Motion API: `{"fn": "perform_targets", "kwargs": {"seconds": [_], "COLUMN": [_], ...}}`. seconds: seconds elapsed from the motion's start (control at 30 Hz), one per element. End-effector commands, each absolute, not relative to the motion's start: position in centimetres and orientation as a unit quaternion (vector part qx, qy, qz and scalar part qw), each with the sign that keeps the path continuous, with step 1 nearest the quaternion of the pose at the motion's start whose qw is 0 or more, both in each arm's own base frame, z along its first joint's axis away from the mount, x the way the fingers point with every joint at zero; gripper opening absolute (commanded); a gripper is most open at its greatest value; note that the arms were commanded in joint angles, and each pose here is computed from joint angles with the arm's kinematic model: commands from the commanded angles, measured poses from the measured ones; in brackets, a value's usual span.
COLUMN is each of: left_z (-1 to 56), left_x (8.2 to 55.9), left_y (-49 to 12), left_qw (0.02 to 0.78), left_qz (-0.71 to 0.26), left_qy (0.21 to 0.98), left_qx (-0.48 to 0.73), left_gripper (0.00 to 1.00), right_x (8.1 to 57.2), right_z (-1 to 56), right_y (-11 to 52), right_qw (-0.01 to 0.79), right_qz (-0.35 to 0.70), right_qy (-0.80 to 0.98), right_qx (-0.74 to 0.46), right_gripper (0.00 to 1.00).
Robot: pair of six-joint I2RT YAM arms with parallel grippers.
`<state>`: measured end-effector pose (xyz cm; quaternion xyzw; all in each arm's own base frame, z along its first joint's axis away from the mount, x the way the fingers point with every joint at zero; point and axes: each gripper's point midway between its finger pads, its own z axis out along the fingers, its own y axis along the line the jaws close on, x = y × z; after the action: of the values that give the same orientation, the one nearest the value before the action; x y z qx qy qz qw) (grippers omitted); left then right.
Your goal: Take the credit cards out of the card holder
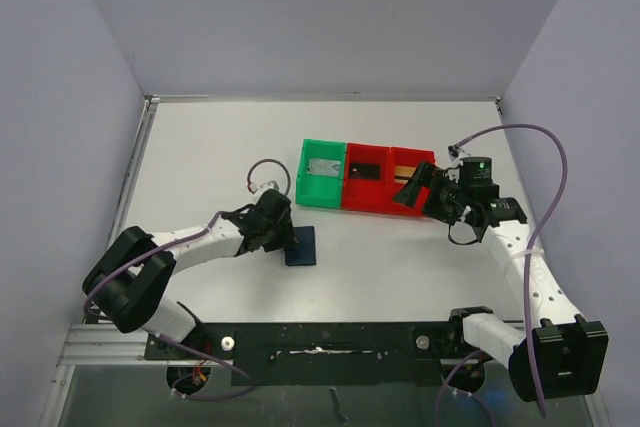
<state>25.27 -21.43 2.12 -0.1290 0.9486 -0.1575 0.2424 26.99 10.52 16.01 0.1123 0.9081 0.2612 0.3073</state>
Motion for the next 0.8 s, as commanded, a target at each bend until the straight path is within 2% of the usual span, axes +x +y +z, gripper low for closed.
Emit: {"fn": "perform_targets", "kwargs": {"seconds": [0.0, 0.17, 0.3, 0.47, 0.53, 0.77], "left_z": [0.0, 0.9, 1.4, 3.0, 4.0, 6.7], "left_x": [20.6, 19.6, 19.3, 19.2, 19.3, 19.3], "left_y": [-23.9, -29.2, -30.9, -30.1, -29.8, -31.4], "left_qw": [0.183, 0.194, 0.202, 0.215, 0.227, 0.244], "left_qz": [-0.152, -0.172, -0.173, -0.174, -0.184, -0.254], "left_qy": [0.964, 0.963, 0.962, 0.959, 0.954, 0.934], "left_qx": [-0.115, -0.072, -0.064, -0.061, -0.066, -0.054], "left_gripper": [0.35, 0.37, 0.49, 0.59, 0.60, 0.60], "right_x": [28.5, 27.7, 26.6, 25.4, 24.8, 22.4], "right_z": [17.6, 17.4, 16.3, 14.3, 13.4, 10.0], "right_y": [10.9, 12.2, 13.3, 14.0, 14.6, 18.2], "right_qw": [0.341, 0.340, 0.314, 0.280, 0.266, 0.222], "right_qz": [0.292, 0.351, 0.377, 0.385, 0.393, 0.390], "right_qy": [0.883, 0.862, 0.862, 0.870, 0.870, 0.884], "right_qx": [0.137, 0.140, 0.128, 0.131, 0.134, 0.132], "right_gripper": [0.98, 0.98, 0.98, 0.98, 0.99, 0.90]}}
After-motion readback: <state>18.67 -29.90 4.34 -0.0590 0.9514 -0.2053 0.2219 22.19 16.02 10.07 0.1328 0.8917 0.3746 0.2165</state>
